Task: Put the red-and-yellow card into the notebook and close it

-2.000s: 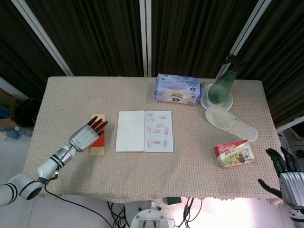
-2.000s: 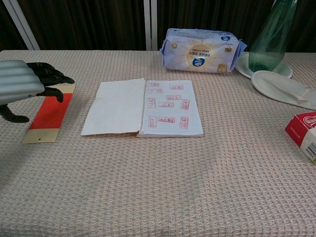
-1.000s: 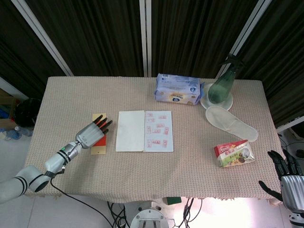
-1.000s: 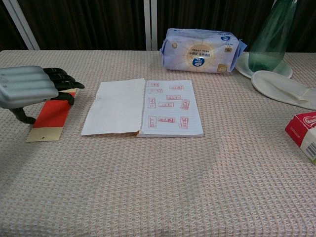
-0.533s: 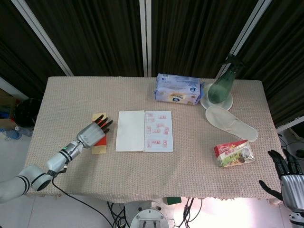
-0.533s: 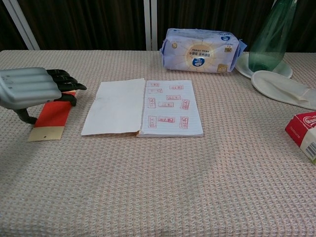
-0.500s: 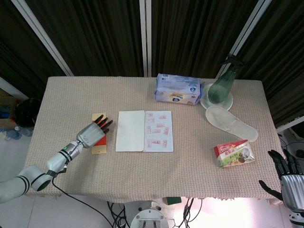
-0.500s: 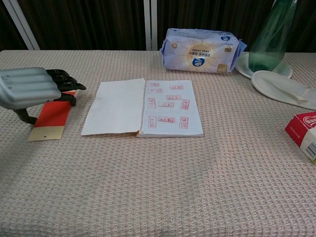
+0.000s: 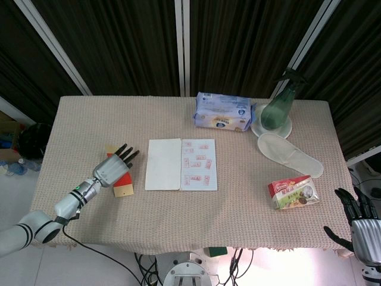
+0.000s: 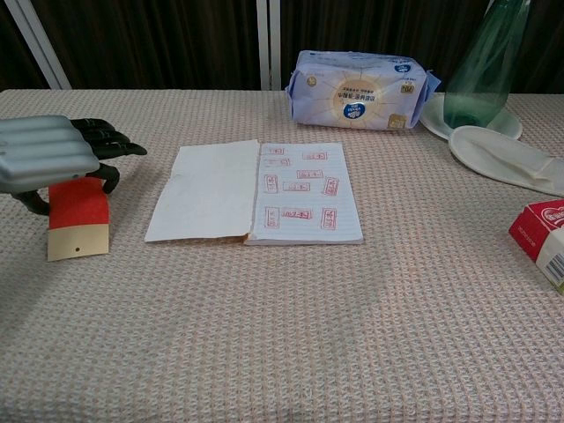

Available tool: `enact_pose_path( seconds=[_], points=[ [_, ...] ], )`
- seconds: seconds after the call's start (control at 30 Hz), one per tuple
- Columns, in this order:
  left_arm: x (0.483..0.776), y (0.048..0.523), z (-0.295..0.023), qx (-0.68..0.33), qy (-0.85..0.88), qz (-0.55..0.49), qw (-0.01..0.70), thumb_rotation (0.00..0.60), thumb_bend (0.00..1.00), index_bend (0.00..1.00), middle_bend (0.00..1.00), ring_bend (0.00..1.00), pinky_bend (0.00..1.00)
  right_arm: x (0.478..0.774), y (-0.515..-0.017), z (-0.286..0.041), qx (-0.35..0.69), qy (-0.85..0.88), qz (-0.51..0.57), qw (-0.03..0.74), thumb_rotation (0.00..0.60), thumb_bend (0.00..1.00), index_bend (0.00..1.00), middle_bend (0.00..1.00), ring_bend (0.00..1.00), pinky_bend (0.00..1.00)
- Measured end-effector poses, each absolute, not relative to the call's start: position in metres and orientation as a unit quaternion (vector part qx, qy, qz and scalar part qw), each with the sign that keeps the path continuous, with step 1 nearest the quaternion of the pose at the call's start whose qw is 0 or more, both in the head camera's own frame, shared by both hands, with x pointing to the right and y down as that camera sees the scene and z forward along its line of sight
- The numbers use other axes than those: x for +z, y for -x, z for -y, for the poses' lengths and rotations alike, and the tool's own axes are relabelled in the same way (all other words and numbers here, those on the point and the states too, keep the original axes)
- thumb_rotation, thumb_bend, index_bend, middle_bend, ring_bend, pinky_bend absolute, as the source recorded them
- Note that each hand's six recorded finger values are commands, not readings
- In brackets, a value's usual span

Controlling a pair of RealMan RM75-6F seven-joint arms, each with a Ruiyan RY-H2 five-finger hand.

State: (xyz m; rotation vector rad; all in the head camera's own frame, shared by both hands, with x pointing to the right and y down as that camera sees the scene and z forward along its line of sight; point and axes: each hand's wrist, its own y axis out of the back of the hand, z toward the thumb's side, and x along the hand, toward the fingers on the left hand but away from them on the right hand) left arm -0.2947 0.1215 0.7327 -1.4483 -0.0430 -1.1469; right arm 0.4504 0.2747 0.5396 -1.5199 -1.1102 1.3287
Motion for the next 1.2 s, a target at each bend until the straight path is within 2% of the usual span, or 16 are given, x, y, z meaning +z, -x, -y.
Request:
enact_pose_path(
  seconds=[0.4, 0.63, 0.87, 1.2],
  points=[
    [0.717, 0.283, -0.119, -0.483, 0.628, 0.002, 0.61, 0.6, 0.28, 0.4, 0.0, 0.0, 0.07, 0.538, -0.454, -0.276, 0.526, 0.601, 0.443, 0.406, 0.6, 0.07, 0.13, 0.12, 0.01, 0.14],
    [0.7, 0.258, -0.112, -0.462, 0.66, -0.037, 0.591, 0.6, 0.28, 0.4, 0.0, 0.0, 0.07, 0.539, -0.456, -0.275, 0.528, 0.601, 0.442, 0.405, 0.6, 0.07, 0.13, 0.12, 0.01, 0.14],
    [0.69, 0.192, -0.097, -0.422, 0.685, -0.039, 0.593, 0.6, 0.28, 0.38, 0.0, 0.0, 0.07, 0.54, -0.457, -0.27, 0.529, 0.603, 0.438, 0.405, 0.6, 0.07, 0.13, 0.12, 0.01, 0.14],
    [0.692, 0.086, -0.085, -0.386, 0.731, -0.042, 0.561, 0.6, 0.28, 0.38, 0.0, 0.0, 0.07, 0.537, -0.46, -0.263, 0.536, 0.599, 0.437, 0.404, 0.6, 0.07, 0.13, 0.12, 0.01, 0.14]
  ],
)
